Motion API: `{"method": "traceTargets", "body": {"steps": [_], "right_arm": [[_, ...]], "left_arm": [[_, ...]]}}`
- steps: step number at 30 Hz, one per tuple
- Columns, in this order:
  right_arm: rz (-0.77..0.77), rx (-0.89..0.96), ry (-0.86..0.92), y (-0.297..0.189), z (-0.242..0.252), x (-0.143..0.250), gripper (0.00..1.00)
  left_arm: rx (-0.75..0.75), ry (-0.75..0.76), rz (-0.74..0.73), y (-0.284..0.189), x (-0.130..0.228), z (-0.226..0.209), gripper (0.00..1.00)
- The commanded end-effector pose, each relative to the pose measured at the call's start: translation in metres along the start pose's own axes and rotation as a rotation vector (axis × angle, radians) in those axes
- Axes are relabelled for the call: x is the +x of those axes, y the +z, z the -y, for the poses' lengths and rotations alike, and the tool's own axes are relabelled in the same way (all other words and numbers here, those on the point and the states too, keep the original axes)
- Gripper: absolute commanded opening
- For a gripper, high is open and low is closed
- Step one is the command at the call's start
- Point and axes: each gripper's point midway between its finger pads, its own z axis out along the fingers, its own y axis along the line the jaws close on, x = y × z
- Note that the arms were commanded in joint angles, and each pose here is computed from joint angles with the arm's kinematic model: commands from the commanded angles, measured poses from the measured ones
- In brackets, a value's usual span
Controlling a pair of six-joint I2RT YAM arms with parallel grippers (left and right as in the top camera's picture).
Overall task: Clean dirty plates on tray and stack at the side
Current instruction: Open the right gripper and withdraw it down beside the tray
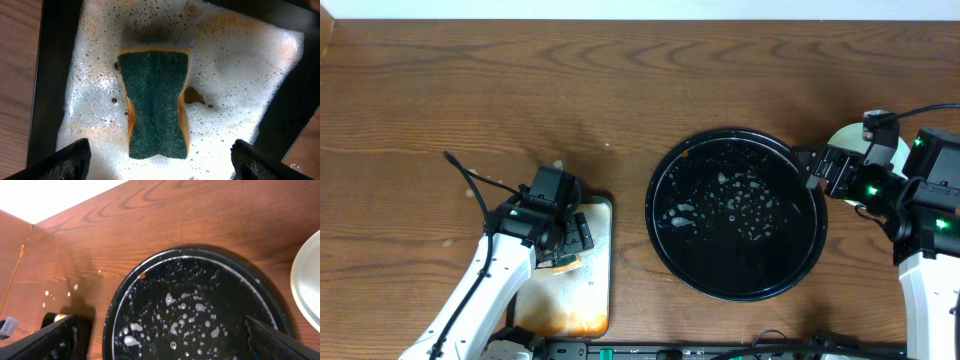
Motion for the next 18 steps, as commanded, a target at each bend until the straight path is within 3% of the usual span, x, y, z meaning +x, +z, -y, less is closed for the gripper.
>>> {"method": "traceTargets", "body": {"steps": [1,8,18], "right_arm": [[-0.015,-0.018,-0.01,-0.001,-0.006,0.004,0.99],[-0.036,-0.007,0.24,-0.001,-0.004,0.009,0.99],[-0.082,0.098,0.28,-0.003,0.013,0.025,0.99]], "left_arm": [[-0.01,0.006,-0.005,0.001,0.001,-0.003,0.9],[-0.01,0.006,-0.005,0.001,0.001,-0.003,0.9],[-0.01,0.006,-0.005,0.001,0.001,-0.003,0.9]]}}
